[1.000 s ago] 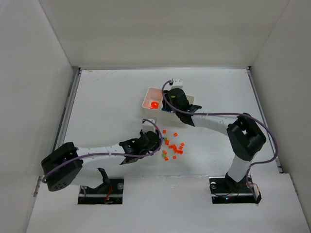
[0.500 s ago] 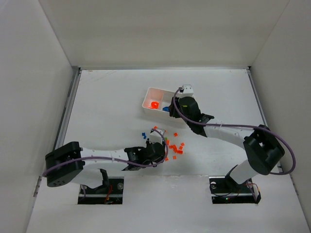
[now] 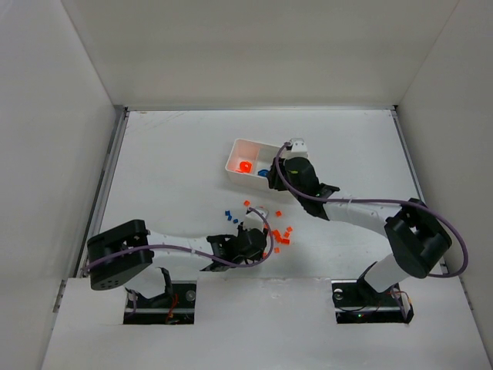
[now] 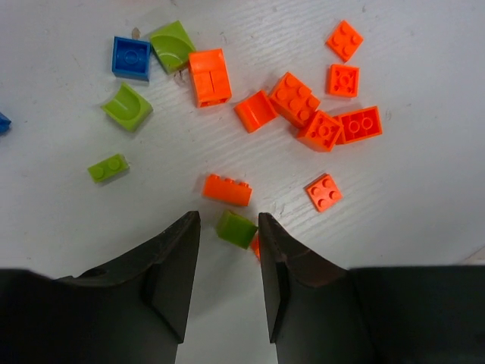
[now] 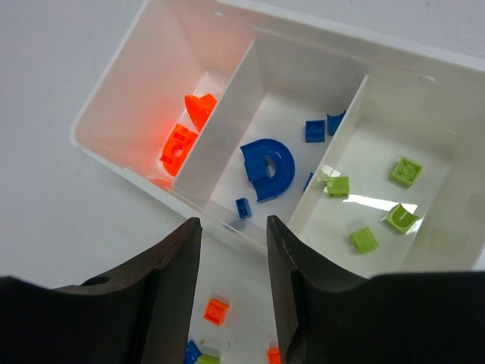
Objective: Sort the legos into containers by color
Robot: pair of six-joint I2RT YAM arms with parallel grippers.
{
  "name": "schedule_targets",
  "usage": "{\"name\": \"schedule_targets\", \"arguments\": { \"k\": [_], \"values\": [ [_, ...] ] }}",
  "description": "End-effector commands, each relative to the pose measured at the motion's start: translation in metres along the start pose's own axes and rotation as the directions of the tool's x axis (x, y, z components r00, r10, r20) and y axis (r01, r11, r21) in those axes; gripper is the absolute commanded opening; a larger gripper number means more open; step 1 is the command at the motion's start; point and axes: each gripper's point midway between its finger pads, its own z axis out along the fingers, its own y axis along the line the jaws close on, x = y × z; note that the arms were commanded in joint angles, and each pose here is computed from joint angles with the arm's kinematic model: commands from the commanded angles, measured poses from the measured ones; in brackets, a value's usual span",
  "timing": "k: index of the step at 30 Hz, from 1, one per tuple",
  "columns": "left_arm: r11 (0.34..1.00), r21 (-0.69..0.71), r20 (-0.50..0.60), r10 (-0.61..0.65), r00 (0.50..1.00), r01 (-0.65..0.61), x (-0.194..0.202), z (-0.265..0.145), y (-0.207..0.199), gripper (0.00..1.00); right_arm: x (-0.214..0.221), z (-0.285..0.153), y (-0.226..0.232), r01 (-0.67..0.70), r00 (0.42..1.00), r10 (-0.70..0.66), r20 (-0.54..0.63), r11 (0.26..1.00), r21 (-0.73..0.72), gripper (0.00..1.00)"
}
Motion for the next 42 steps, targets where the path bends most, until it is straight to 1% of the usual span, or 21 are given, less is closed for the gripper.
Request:
{"name": "schedule_targets", "arguments": {
  "k": [1, 6, 10, 16, 19, 21, 24, 25, 27, 30, 31, 33, 35, 37, 42],
  "values": [
    [1.000, 0.026, 0.034, 0.012, 0.999, -0.013, -0.015, 0.003, -0.012, 0.33, -0.014, -0.003, 0.006, -0.037, 0.998, 0.039, 0.050, 0.999, -0.036, 0.46],
    [1.000, 0.011, 0.018, 0.027, 0.999, -0.027, -0.012, 0.005, -0.010, 0.29, -0.016, -0.006, 0.001, -0.053, 0.997, 0.054, 0.062, 0.998, -0.030, 0.46],
    [1.000, -0.002, 0.024, 0.030, 0.999, -0.030, -0.014, 0.003, -0.005, 0.20, -0.019, -0.010, -0.001, -0.044, 0.996, 0.046, 0.072, 0.999, -0.026, 0.45],
    [1.000, 0.005, 0.052, 0.021, 0.998, -0.021, -0.028, -0.009, -0.003, 0.17, -0.029, -0.019, -0.007, -0.058, 0.993, 0.060, 0.099, 0.998, -0.025, 0.45],
    [1.000, 0.017, 0.079, 0.004, 0.997, -0.006, -0.045, -0.018, -0.004, 0.16, -0.039, -0.026, -0.011, -0.083, 0.988, 0.086, 0.130, 0.996, -0.027, 0.45],
    [1.000, 0.030, 0.119, -0.005, 0.993, 0.001, -0.060, -0.026, -0.005, 0.16, -0.047, -0.035, -0.014, -0.094, 0.983, 0.097, 0.159, 0.995, -0.024, 0.45],
    [0.997, 0.039, 0.188, -0.080, 0.979, 0.074, -0.097, -0.028, -0.004, 0.16, -0.061, -0.049, -0.030, -0.144, 0.962, 0.136, 0.236, 0.989, 0.016, 0.44],
    [0.994, 0.043, 0.215, -0.105, 0.971, 0.098, -0.112, -0.027, -0.004, 0.16, -0.064, -0.052, -0.038, -0.171, 0.952, 0.158, 0.261, 0.985, 0.027, 0.43],
    [0.988, 0.063, 0.291, -0.155, 0.944, 0.143, -0.149, -0.020, -0.008, 0.16, -0.071, -0.060, -0.060, -0.231, 0.930, 0.201, 0.308, 0.971, 0.064, 0.36],
    [0.976, 0.116, 0.357, -0.212, 0.910, 0.182, -0.193, -0.011, -0.020, 0.16, -0.078, -0.072, -0.093, -0.322, 0.889, 0.255, 0.379, 0.939, 0.124, 0.22],
    [0.974, 0.130, 0.373, -0.221, 0.901, 0.185, -0.206, -0.007, -0.023, 0.16, -0.078, -0.074, -0.103, -0.347, 0.879, 0.269, 0.393, 0.927, 0.141, 0.19],
    [0.972, 0.150, 0.398, -0.229, 0.888, 0.183, -0.229, 0.004, -0.028, 0.17, -0.079, -0.080, -0.118, -0.387, 0.859, 0.291, 0.420, 0.908, 0.161, 0.16],
    [0.970, 0.161, 0.409, -0.234, 0.882, 0.183, -0.247, 0.020, -0.033, 0.17, -0.080, -0.086, -0.128, -0.417, 0.839, 0.309, 0.448, 0.893, 0.167, 0.16],
    [0.971, 0.158, 0.408, -0.231, 0.883, 0.181, -0.259, 0.037, -0.034, 0.17, -0.081, -0.088, -0.133, -0.441, 0.825, 0.326, 0.462, 0.882, 0.165, 0.19],
    [0.974, 0.133, 0.403, -0.220, 0.888, 0.181, -0.276, 0.074, -0.032, 0.18, -0.080, -0.089, -0.132, -0.444, 0.822, 0.332, 0.464, 0.882, 0.156, 0.27]
  ]
}}
